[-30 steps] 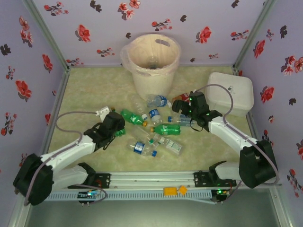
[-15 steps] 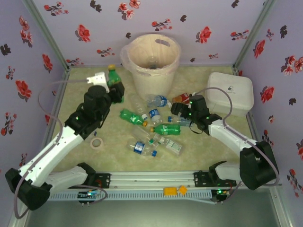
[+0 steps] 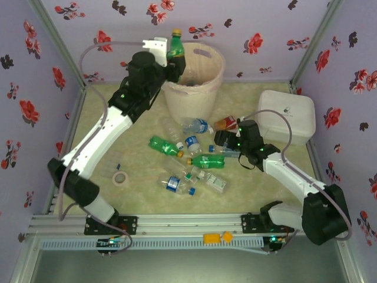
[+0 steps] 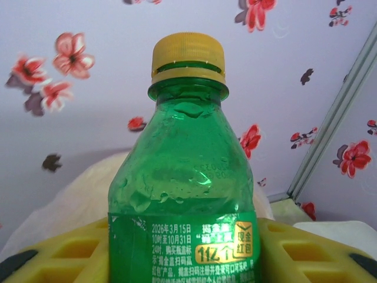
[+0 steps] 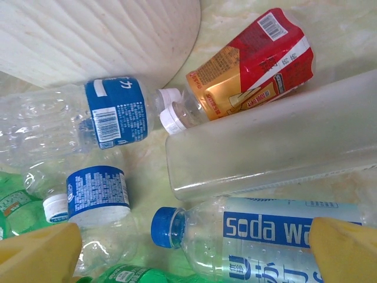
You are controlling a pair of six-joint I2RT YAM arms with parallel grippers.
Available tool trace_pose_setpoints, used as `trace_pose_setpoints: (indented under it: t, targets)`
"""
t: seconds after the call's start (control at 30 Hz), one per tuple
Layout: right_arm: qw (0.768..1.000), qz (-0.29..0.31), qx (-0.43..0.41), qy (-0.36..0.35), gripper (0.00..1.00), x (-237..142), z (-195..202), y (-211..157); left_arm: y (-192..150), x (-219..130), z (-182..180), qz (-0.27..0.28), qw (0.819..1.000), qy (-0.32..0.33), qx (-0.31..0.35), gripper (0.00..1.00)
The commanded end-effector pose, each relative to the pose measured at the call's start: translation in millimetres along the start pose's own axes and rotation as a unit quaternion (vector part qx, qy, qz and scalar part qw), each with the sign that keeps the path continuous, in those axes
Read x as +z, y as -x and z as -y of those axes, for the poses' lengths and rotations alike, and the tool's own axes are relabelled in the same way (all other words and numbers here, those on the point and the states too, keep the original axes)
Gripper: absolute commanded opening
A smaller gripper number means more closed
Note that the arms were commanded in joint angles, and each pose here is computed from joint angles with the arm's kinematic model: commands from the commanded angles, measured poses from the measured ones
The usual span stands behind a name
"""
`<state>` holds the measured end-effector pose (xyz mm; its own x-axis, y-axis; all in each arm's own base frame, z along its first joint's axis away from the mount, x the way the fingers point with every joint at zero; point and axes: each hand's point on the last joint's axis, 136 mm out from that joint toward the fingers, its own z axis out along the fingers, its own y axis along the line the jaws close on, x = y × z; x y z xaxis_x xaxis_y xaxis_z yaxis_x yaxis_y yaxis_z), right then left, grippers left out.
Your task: Put the plastic bottles in the bin
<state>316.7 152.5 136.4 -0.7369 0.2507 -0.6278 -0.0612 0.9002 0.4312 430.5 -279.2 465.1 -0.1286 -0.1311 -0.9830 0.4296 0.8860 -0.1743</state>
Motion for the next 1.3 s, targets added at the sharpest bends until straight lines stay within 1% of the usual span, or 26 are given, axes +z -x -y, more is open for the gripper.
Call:
trace_pose_setpoints:
  t: [0.0,0.07,0.17,0.33,0.47,0.5,0.53,0.57,0.63,0.73,0.77,0.83,0.93,1.03,1.13,1.27]
  targets:
    - [1.0,0.007,-0.013,0.015,1.0,-7,-3,-3,2,28,3,-0.008,0.999,-0.018,0.026,0.0]
    - [0.999,0.007,-0.019,0.034,1.0,-12,-11,-2,-2,48,2,-0.019,0.999,-0.021,0.023,0.0]
    - [0.998,0.013,-0.03,0.06,1.0,-21,-21,1,-22,78,0,-0.05,0.998,-0.019,0.025,0.0]
    - [0.998,0.035,-0.03,0.037,1.0,-29,-11,3,-59,111,-8,-0.101,0.994,-0.011,0.026,0.0]
    - [0.998,0.041,-0.029,0.024,1.0,-33,-3,0,-82,127,-19,-0.123,0.992,-0.001,0.019,0.0]
    - [0.998,0.041,-0.031,0.021,1.0,-34,-1,-1,-86,130,-23,-0.126,0.992,0.002,0.012,0.01]
    - [0.998,0.041,-0.033,0.019,1.0,-36,-1,-2,-91,132,-26,-0.131,0.991,0.003,0.003,0.07]
    - [0.998,0.041,-0.034,0.016,1.0,-37,0,-2,-93,134,-28,-0.133,0.991,0.003,-0.004,0.17]
    - [0.998,0.047,-0.037,0.012,1.0,-39,2,1,-97,136,-31,-0.138,0.99,-0.001,-0.017,0.47]
    - [0.998,0.05,-0.032,0.004,1.0,-39,3,4,-91,134,-27,-0.134,0.991,-0.013,-0.022,0.74]
    - [0.998,0.051,-0.029,0.0,1.0,-38,4,5,-88,132,-25,-0.132,0.991,-0.016,-0.024,0.8]
    - [0.998,0.05,-0.02,-0.018,1.0,-36,10,6,-78,128,-22,-0.123,0.992,-0.024,-0.028,0.88]
    - [0.998,0.045,-0.01,-0.044,1.0,-31,18,7,-61,119,-15,-0.109,0.993,-0.04,-0.035,0.96]
    - [0.997,0.036,0.003,-0.066,1.0,-25,25,5,-43,108,-6,-0.096,0.993,-0.06,-0.041,1.0]
    - [0.993,0.03,0.034,-0.11,1.0,-23,43,3,-27,91,4,-0.087,0.992,-0.079,-0.046,1.0]
    - [0.987,0.015,0.077,-0.14,1.0,-21,62,-3,-18,63,15,-0.08,0.992,-0.094,-0.036,1.0]
